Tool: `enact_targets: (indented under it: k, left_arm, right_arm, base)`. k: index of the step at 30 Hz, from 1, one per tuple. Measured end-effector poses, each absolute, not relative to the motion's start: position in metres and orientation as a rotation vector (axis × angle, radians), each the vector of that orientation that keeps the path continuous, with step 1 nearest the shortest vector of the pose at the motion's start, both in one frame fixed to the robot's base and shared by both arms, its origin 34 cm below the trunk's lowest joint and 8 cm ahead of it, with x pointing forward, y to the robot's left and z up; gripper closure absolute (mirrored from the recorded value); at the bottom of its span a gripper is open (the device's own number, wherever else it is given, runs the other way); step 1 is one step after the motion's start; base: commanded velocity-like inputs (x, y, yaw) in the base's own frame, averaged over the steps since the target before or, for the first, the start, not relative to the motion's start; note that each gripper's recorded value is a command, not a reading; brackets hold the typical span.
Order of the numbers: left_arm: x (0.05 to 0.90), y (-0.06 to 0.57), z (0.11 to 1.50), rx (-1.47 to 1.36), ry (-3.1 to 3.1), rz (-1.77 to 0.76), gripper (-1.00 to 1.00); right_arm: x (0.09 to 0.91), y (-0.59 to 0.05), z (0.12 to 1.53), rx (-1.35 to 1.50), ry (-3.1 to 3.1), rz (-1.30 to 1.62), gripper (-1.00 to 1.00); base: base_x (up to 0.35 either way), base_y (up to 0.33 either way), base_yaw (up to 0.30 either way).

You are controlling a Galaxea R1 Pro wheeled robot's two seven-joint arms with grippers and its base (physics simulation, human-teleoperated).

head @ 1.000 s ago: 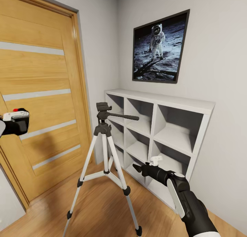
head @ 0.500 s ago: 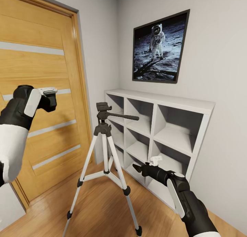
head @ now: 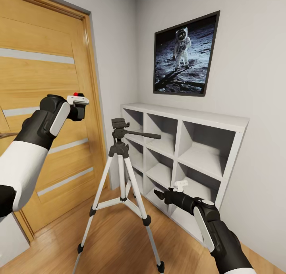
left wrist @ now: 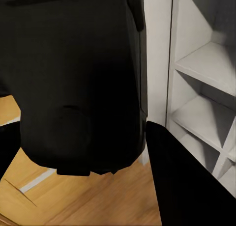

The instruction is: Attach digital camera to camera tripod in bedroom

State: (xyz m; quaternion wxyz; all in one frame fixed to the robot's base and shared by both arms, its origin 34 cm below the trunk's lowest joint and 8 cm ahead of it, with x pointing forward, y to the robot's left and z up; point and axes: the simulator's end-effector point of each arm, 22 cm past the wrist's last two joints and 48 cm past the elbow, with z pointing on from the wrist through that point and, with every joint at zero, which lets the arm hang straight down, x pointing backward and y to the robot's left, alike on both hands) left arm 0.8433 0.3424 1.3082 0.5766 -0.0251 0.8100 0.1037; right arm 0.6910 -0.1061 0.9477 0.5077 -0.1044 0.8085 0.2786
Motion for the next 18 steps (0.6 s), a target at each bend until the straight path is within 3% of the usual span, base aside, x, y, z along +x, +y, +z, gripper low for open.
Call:
enact_targets:
  k: [18]
  left_arm:
    - [0.844, 0.343, 1.306, -0.066, 1.896, 0.251, 1.0]
  right_arm:
    - [0.654, -0.062, 0.956, -0.499, 1.88, 0.886, -1.0]
  base:
    - [0.0, 0.0, 0.0]
